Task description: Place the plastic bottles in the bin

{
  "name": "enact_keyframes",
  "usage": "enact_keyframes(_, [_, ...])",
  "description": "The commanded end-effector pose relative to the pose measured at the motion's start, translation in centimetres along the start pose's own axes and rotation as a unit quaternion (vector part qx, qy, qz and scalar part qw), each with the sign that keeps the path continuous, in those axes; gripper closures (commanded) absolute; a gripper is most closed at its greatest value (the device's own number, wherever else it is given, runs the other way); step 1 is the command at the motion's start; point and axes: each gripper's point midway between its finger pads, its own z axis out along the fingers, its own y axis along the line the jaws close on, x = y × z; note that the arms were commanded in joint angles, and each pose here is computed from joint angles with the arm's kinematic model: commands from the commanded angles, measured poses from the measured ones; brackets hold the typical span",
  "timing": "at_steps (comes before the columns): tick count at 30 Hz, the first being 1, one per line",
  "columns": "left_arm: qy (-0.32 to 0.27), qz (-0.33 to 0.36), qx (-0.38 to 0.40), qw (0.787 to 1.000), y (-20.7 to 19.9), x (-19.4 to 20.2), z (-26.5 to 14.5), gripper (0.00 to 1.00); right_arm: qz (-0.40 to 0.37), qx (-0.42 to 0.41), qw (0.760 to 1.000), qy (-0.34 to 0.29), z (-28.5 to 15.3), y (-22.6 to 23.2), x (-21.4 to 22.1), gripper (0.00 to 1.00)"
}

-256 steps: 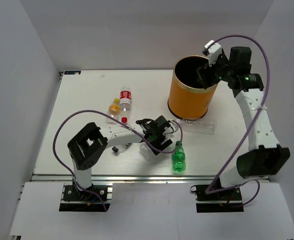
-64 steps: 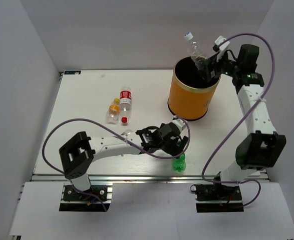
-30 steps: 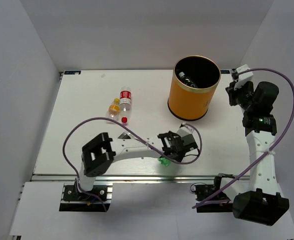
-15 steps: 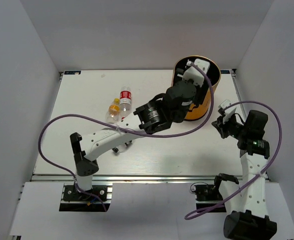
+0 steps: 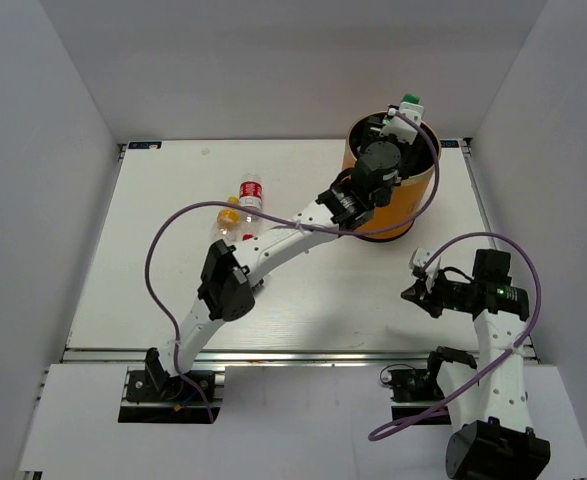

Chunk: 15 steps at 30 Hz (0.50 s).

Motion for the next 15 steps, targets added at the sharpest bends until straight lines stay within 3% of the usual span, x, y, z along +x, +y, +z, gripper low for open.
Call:
enact_keyframes(1, [-0.073, -0.083, -0.009, 0.994, 2.9, -5.5, 1.8, 0.76, -0.028, -0.021, 0.999, -0.019, 0.1, 1.4, -0.4, 1.00])
enact_keyframes(5, [-0.063, -0.102, -0.021, 0.993, 4.3, -2.6, 4.1, 0.66, -0.035, -0.015, 0.999, -0.021, 0.3, 1.4, -0.1, 1.00])
enact_keyframes(7, [-0.057, -0.112, -0.019, 0.992, 5.0, -2.0, 4.9, 0.43, -0.037, -0.013, 0.999, -0.021, 0.5, 1.2, 0.1, 0.97])
enact_keyframes(9, [-0.031, -0.105, -0.007, 0.994, 4.6, 0.6, 5.6, 0.16, -0.030, -0.016, 0.999, -0.019, 0.6, 1.2, 0.4, 0.78])
enact_keyframes(11, [-0.026, -0.106, 0.012, 0.994, 4.3, 0.8, 5.8, 0.02, -0.023, -0.023, 0.999, -0.020, 0.7, 1.2, 0.4, 0.51])
enact_keyframes(13, [-0.019, -0.101, 0.021, 0.994, 4.0, 1.2, 5.8, 0.00, -0.028, -0.035, 0.999, -0.022, 0.8, 1.4, 0.4, 0.28])
enact_keyframes(15, [-0.026, -0.098, 0.026, 0.994, 4.3, -0.5, 5.3, 0.00, -0.028, -0.045, 0.998, -0.024, 0.9, 1.5, 0.3, 0.20])
